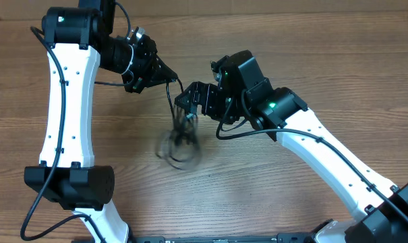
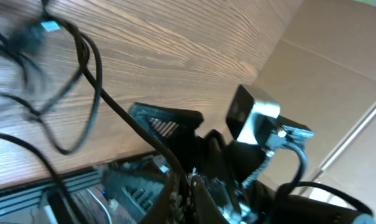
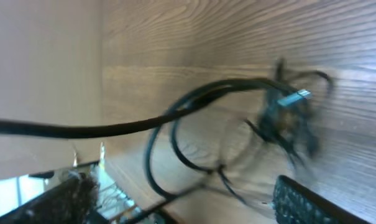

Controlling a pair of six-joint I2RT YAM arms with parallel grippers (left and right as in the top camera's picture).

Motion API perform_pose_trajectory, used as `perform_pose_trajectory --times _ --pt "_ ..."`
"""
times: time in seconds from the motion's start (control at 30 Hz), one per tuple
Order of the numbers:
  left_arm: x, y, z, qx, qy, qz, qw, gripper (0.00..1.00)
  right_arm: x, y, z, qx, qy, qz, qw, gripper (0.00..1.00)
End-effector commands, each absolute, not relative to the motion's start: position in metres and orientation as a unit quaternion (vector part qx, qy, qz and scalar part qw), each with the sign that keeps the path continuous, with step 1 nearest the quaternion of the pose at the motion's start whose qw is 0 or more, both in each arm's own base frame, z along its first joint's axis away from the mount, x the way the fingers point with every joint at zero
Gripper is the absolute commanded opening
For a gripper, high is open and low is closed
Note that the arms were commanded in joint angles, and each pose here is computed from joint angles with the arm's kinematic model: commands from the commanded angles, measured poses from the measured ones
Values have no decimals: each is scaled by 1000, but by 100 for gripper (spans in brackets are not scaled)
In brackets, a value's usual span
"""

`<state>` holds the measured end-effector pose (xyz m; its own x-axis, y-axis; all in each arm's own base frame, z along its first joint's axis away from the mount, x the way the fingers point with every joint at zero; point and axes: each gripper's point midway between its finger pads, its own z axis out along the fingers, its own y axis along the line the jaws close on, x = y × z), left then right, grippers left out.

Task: Untangle cables

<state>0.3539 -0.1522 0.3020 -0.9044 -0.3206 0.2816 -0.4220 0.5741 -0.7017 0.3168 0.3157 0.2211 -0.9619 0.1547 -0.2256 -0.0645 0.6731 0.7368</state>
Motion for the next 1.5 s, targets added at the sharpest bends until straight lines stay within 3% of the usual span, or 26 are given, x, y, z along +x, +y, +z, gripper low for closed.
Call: perform_pose_trajectory --times 0.0,0.13,0.23,0.43,0.5,0.53,0.67,0.87,1.07,1.23,1.47 --pt "343 -163 332 205 -866 452 63 4 324 320 227 59 902 399 155 88" --pt "344 -162 329 209 -868 446 61 4 321 334 236 42 894 413 171 84" --pt "344 -162 330 209 -867 448 62 4 326 331 230 89 898 389 185 76" --pt "343 -162 330 210 -867 447 62 4 335 336 216 140 897 374 189 73" --pt "344 -162 329 210 -868 445 61 4 336 337 209 140 900 369 185 68" --pt "344 -161 329 211 -869 443 60 4 337 337 205 141 902 365 183 59" --pt "347 -152 318 220 -884 410 45 4 336 335 203 139 904 360 181 5" --pt "358 -110 286 255 -927 275 -12 4 329 315 213 111 915 327 210 4" --pt "367 -47 266 367 -921 109 -73 4 315 260 267 119 907 275 296 4" --pt "369 -24 266 431 -893 111 -72 4 293 194 311 162 886 222 373 4" --pt "372 -13 271 421 -889 170 -58 4 269 126 339 210 859 155 441 4"
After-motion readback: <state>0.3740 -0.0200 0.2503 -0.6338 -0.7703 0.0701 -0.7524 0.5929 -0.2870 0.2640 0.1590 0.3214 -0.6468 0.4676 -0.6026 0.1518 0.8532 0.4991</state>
